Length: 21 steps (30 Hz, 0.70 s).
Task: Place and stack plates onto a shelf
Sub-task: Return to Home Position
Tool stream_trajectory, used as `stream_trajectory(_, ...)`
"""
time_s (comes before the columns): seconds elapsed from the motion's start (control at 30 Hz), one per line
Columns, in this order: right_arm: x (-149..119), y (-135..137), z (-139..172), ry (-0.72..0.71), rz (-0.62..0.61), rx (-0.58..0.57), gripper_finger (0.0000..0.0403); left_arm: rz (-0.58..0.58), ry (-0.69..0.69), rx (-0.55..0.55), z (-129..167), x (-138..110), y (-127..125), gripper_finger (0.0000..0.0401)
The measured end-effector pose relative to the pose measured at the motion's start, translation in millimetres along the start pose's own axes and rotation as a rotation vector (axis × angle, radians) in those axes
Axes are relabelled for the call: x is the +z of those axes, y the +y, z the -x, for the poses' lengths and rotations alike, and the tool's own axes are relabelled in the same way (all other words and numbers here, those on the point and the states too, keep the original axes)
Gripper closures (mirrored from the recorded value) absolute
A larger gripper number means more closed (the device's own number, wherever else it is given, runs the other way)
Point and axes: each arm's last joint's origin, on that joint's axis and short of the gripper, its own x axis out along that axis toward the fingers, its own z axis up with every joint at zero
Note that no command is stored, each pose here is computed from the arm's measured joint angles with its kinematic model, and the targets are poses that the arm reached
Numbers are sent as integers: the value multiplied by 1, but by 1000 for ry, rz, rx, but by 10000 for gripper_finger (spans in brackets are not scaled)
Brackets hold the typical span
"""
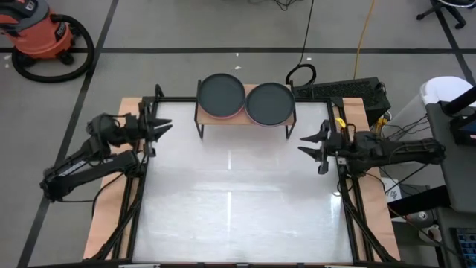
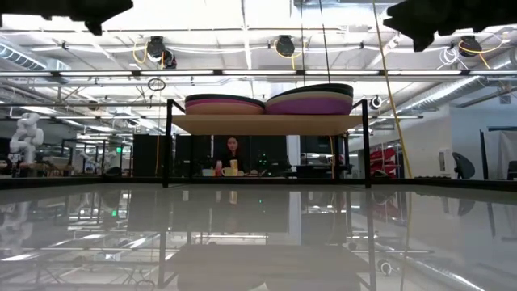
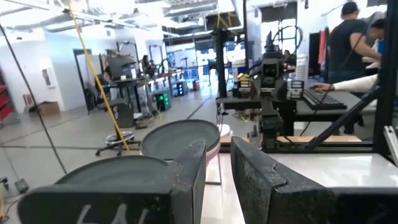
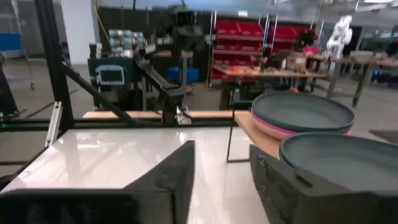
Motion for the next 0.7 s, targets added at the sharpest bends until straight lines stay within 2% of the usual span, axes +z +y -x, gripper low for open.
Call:
stream_trajectory(0.37,-32,-4,23,-71,-7,0,395,13,0,-5,9,-44,-8,323)
stream_trajectory(0.57,-41,-5,32,-72,-25,3,398,26,5,-5,9,-72,-10,323)
stream_trajectory(0.7,-51,-5,31,-64,-25,4,402,34,-35,-3,8,-82,-11,323)
